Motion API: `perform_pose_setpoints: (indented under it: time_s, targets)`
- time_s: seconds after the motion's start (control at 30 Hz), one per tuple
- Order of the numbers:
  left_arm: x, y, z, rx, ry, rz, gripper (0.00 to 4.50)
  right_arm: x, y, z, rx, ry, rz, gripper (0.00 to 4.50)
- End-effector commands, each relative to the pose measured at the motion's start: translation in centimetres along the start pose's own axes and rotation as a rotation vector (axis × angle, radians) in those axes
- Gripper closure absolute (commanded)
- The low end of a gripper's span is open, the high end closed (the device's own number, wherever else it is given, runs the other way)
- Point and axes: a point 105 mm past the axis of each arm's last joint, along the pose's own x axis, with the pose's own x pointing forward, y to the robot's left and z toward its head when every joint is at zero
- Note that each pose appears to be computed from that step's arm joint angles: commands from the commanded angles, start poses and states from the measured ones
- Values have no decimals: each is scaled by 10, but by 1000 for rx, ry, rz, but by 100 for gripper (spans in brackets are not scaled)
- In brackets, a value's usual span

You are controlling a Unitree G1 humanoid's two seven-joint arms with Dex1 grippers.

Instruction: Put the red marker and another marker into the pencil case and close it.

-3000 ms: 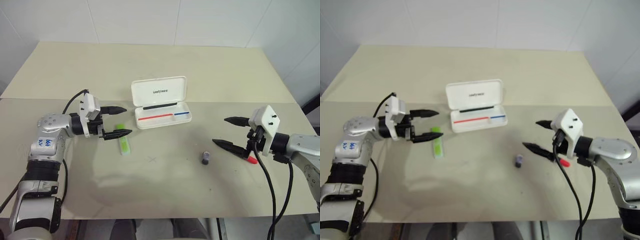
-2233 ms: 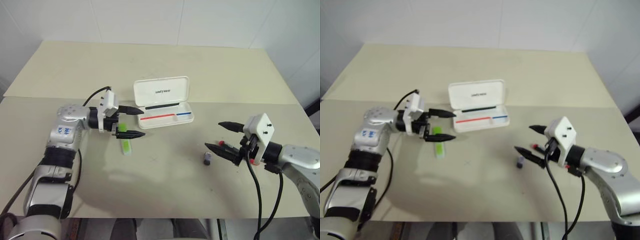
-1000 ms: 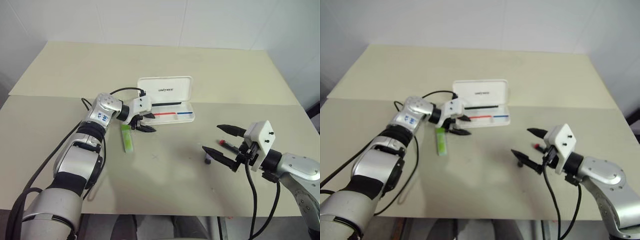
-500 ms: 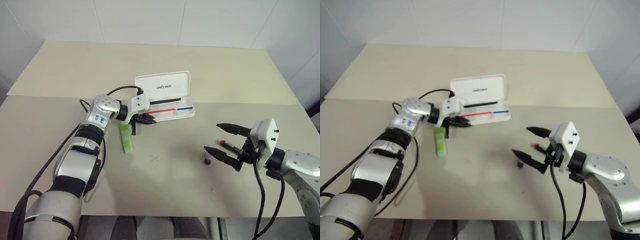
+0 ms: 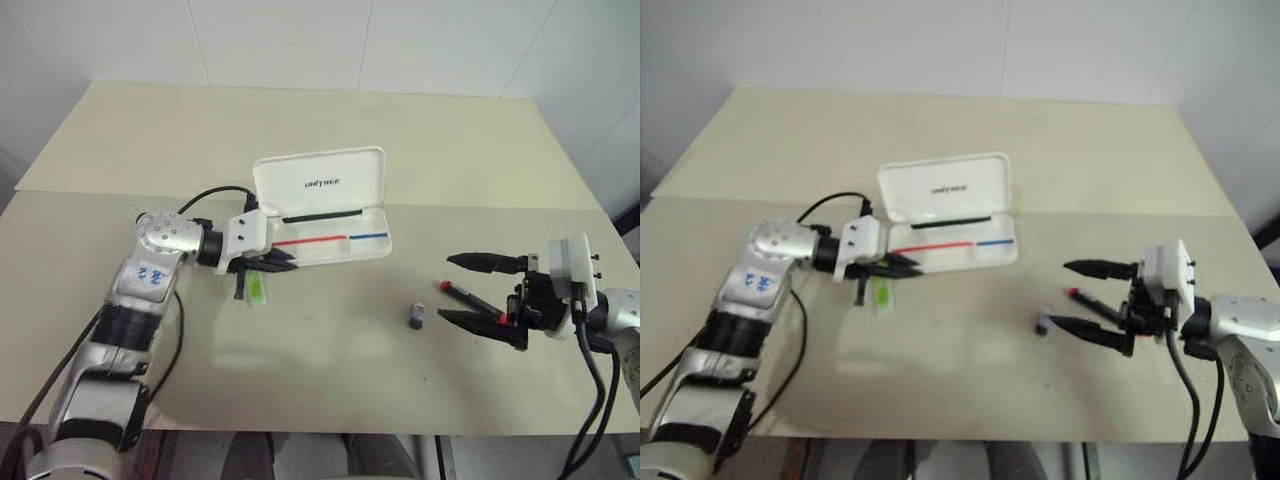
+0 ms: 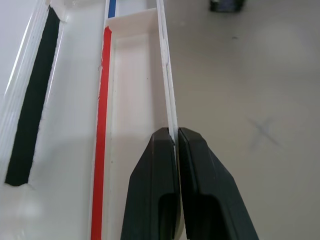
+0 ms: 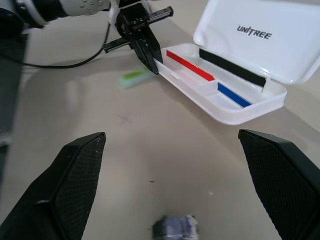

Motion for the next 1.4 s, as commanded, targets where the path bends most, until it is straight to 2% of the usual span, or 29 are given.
perform_pose_setpoints:
  time_s: [0.03,0.33,0.5,0.87,1.17,1.27,1.4]
  targets:
    - [-12,-7,21,71,-6,5,446,-10,-2,8,-59,3,39,0]
    - [-8,-41,20,59,37,-74,446,0,-19,6,-73,1,22,0]
    - [5,-63,19,7,7,-102,446,2,-22,6,-78,-2,10,0]
    - [26,-80,-5,-47,19,-112,446,3,-32,4,-81,-1,-26,0]
    - [35,-81,-21,-77,93,-79,446,2,-33,1,-86,13,-45,0]
    - [40,-83,-15,-92,73,-70,368,1,-32,0,-86,16,-46,0]
    - [41,-87,-3,-111,38,-81,242,-1,-32,-1,-89,31,-46,0]
